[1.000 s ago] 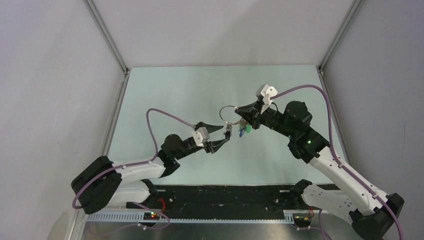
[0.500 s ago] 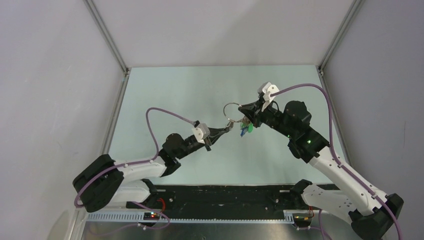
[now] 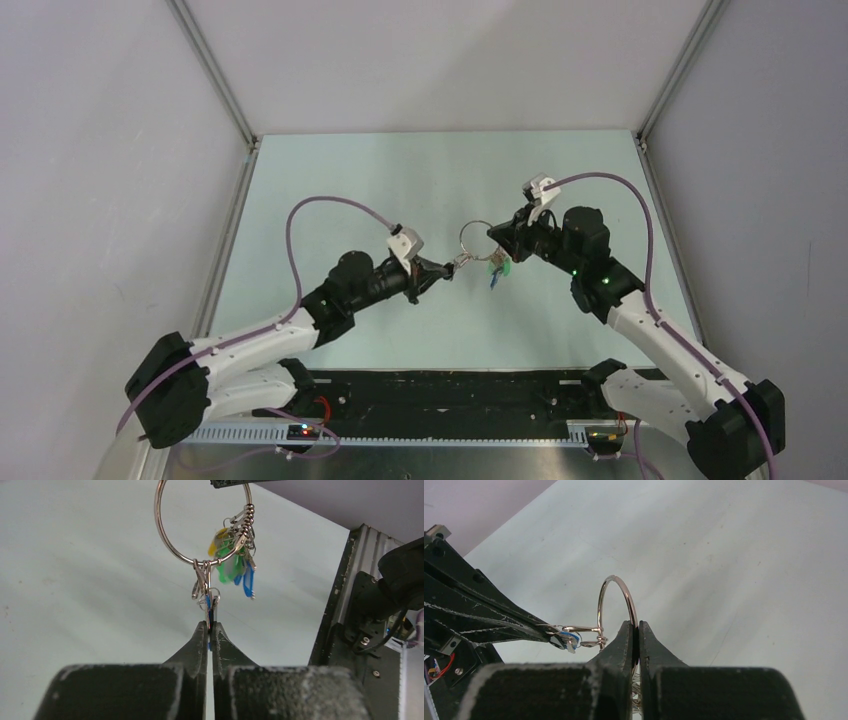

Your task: Remove the keys from the keyring

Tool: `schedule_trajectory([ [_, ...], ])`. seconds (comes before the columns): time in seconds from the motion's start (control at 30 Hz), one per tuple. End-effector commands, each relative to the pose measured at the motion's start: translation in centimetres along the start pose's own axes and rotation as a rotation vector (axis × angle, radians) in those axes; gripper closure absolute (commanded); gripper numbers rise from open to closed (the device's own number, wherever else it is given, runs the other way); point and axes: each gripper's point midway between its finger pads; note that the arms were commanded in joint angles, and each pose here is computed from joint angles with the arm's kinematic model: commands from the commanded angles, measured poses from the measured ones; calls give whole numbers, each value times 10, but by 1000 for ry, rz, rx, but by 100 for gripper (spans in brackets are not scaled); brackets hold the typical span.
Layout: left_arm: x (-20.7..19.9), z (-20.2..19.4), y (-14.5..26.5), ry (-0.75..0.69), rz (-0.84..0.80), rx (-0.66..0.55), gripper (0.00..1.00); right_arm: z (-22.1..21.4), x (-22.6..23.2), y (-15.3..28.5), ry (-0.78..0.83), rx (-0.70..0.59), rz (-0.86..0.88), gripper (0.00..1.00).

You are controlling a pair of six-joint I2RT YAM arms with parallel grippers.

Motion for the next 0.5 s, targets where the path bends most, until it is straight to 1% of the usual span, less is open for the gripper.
schedule_trajectory([
  [0.0, -7, 3, 2, 90, -18, 134, 100, 24, 14, -1, 34, -97, 82, 100],
  [0.07, -10, 0, 2, 109, -31, 179, 100, 25, 20, 1, 43, -108, 118, 100],
  [0.13, -11, -3, 2, 114, -34, 202, 96, 28, 28, 4, 51, -124, 156, 100],
  [0.2, -8, -5, 2, 110, -18, 208, 90, 33, 35, 7, 58, -142, 185, 100],
  [0.23, -4, -5, 1, 102, -1, 207, 85, 35, 37, 8, 60, -148, 192, 100],
  [0.27, -3, -4, 1, 93, 4, 205, 82, 38, 40, 11, 63, -159, 203, 100],
  [0.3, -1, -3, 0, 87, 13, 201, 78, 40, 41, 12, 65, -165, 209, 100],
  [0.33, 0, -1, 0, 78, 16, 192, 76, 42, 45, 15, 70, -173, 225, 100],
  [0.37, 0, 0, 0, 74, 18, 187, 77, 44, 47, 17, 71, -181, 232, 100],
  [0.47, 2, 4, -1, 54, 19, 162, 98, 48, 53, 22, 71, -193, 257, 100],
])
Point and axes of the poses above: each gripper's point midway between its finger pads, its own y axis back along the fingers, its own x axis along the line the jaws close on, z = x × y, and after that the axes turned 6 degrees about -y, right-handed
